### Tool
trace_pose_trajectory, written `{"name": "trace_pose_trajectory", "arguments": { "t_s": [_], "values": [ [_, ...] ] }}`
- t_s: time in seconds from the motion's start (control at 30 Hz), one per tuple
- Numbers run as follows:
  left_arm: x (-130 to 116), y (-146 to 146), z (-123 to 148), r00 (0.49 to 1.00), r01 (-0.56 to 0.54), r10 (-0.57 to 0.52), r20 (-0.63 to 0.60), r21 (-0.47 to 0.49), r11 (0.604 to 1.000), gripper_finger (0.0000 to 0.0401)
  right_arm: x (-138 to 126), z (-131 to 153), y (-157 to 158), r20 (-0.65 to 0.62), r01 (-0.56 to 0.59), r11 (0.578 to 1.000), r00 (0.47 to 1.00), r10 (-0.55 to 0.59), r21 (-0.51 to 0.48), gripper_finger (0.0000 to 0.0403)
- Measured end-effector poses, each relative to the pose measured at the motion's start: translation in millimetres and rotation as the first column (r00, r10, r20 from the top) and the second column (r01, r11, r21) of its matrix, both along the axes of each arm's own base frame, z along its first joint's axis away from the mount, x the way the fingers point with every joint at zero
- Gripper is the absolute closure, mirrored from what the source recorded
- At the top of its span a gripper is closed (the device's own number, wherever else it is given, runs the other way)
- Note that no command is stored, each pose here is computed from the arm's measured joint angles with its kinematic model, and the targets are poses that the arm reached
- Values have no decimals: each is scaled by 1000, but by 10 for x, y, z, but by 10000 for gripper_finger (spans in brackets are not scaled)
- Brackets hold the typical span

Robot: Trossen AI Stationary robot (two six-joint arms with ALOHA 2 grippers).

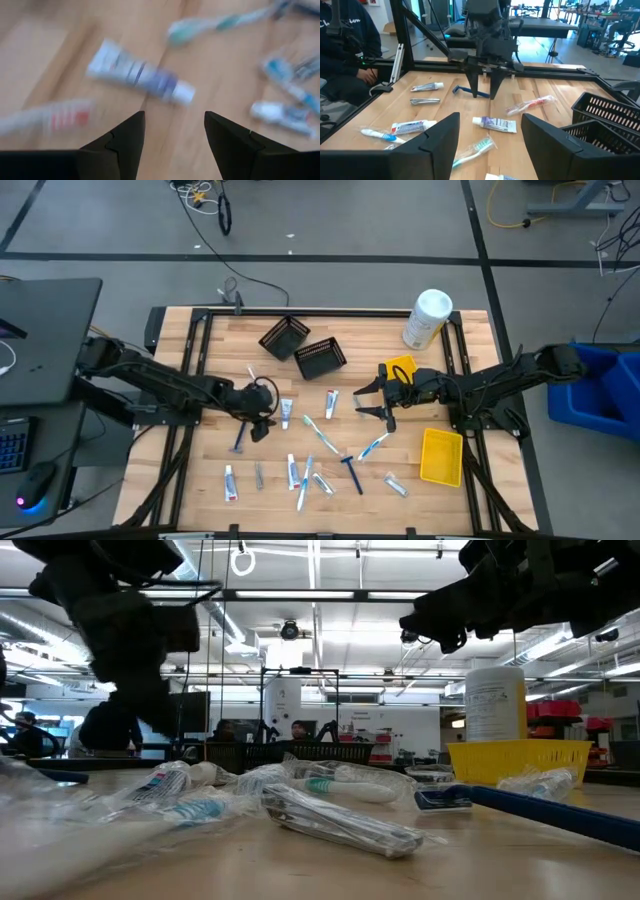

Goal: Pick & Place Travel size toiletries
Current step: Put the razor into the top black bin

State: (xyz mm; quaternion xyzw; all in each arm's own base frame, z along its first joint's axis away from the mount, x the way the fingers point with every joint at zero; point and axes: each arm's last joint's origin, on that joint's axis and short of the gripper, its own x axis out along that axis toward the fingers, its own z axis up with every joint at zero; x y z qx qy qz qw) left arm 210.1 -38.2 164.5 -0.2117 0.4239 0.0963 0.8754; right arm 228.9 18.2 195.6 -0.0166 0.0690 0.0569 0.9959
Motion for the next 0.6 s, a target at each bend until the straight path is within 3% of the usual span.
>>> {"name": "trace_pose_trajectory", "arguments": {
  "t_s": [0.13, 0.3, 0.47, 0.6],
  "values": [
    [-117, -16, -74, 988, -74, 70, -137, -28, 997, 186, -1, -5, 0, -5, 0, 1000, 1000, 0, 0, 176],
    [-271, -34, -144, 937, -196, 172, -303, -52, 979, 187, -2, -14, 0, -15, 1, 1000, 1000, -1, -1, 185],
    [-354, -78, -168, 879, -330, 263, -399, -109, 938, 187, -2, -14, 0, -15, 1, 1000, 1000, -1, -1, 192],
    [-384, -128, -172, 867, -347, 273, -418, -113, 931, 187, -2, -14, 0, -15, 1, 1000, 1000, -1, -2, 195]
  ]
}}
